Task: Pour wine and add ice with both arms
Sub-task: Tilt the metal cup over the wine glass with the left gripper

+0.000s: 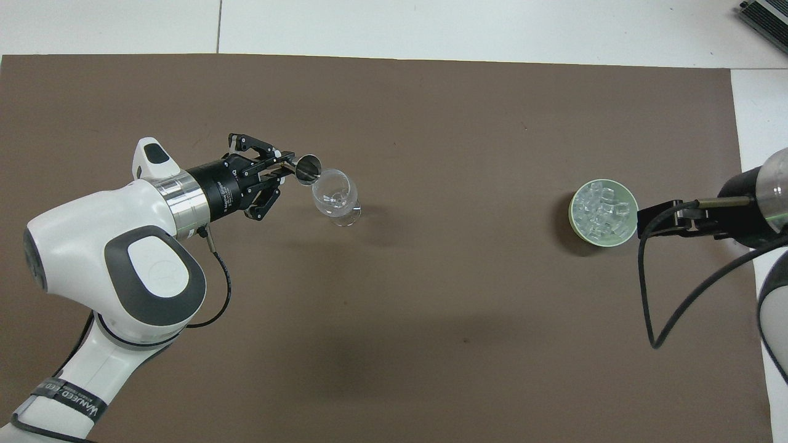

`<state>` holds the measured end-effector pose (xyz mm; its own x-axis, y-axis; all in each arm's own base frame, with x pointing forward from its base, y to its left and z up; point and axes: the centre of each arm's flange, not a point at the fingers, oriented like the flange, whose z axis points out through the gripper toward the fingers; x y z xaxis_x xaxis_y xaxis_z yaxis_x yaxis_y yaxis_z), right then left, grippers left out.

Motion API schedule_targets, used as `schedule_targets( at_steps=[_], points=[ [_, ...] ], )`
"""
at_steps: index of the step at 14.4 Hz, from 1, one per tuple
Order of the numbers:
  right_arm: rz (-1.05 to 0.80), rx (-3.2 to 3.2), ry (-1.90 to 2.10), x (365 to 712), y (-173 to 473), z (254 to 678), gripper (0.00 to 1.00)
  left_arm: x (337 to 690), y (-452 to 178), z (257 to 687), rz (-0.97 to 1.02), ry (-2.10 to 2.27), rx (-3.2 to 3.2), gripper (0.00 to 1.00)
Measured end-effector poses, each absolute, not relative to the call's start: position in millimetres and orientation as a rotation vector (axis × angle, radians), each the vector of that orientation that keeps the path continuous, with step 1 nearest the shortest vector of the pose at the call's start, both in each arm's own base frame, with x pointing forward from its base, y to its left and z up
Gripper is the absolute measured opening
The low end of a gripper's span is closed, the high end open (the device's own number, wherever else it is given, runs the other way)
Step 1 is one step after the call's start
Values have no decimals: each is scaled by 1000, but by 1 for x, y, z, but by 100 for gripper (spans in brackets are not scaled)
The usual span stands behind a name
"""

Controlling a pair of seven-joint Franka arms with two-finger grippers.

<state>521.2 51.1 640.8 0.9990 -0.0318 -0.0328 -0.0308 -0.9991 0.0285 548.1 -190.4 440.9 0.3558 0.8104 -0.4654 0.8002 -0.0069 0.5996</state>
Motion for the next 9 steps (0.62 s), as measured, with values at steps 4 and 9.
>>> schedule_targets(
  at_steps=[4,9],
  points=[
    [-52,3113,-49,521,51,641,100,543,-200,441,65,1409,1791,20],
    [-52,3113,-49,521,51,641,100,541,-201,438,112,1375,1824,20]
  ],
)
